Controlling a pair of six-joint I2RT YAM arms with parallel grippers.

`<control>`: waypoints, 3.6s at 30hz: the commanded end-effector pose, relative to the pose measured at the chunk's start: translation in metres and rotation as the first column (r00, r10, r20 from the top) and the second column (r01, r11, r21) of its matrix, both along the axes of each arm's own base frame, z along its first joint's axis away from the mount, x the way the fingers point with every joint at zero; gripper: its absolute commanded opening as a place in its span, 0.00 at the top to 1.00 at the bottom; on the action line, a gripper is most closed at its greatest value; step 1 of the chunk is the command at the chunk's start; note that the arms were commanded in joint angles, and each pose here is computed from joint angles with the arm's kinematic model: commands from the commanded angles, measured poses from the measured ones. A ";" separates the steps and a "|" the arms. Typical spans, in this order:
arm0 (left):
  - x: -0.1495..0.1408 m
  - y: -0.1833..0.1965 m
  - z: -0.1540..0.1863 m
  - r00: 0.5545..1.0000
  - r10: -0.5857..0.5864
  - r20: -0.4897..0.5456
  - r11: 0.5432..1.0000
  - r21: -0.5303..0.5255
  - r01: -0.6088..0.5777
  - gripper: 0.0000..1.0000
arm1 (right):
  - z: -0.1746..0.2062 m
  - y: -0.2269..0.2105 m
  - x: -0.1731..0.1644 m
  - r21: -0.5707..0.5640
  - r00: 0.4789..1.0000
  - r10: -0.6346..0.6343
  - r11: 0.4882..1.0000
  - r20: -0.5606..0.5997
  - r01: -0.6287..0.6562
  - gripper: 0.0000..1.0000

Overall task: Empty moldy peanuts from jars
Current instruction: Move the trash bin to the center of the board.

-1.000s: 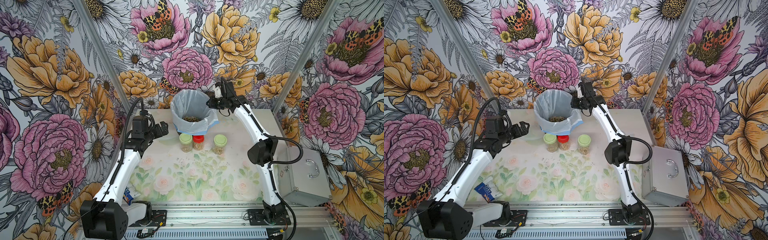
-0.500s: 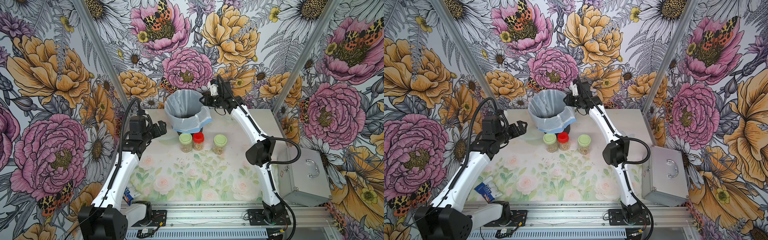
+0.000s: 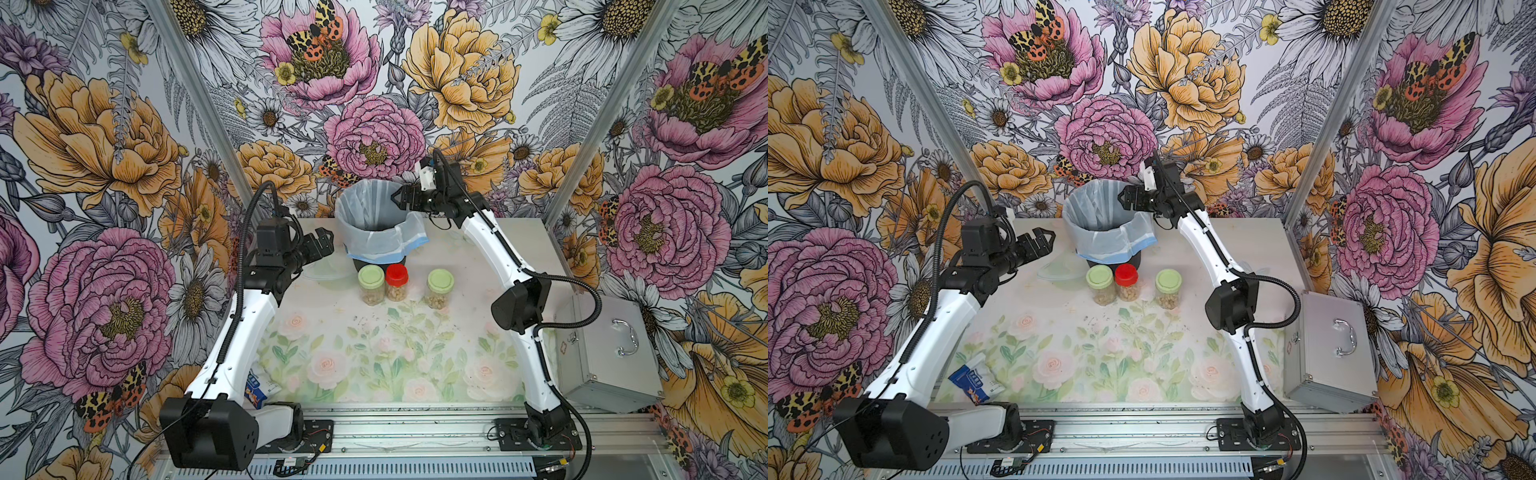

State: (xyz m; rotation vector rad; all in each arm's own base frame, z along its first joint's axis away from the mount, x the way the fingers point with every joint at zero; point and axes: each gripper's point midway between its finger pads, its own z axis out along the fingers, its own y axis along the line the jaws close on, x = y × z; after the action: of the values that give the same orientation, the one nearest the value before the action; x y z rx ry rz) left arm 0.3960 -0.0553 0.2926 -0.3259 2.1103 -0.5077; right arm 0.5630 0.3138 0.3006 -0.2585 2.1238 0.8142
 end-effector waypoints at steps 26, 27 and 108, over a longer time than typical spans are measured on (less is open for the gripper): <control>0.081 -0.051 -0.029 0.935 -0.081 -0.344 0.984 0.121 0.129 0.08 | 0.062 -0.155 -0.037 -0.119 0.910 -0.312 0.928 0.274 0.354 0.02; 0.083 -0.054 -0.030 0.931 -0.088 -0.354 0.982 0.126 0.141 0.11 | 0.058 -0.163 -0.044 -0.123 0.906 -0.326 0.921 0.271 0.369 0.03; -0.003 0.138 -0.010 0.847 0.311 -0.431 0.934 0.305 -0.188 0.33 | -0.061 -0.217 -0.133 -0.276 0.933 -0.341 0.891 0.118 0.361 0.42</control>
State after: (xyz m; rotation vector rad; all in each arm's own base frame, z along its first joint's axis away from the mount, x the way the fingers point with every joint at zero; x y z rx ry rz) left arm 0.3875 0.0817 0.2729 -0.6512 2.5775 0.0410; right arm 0.4266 0.0939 0.2473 -0.0285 2.1271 0.2770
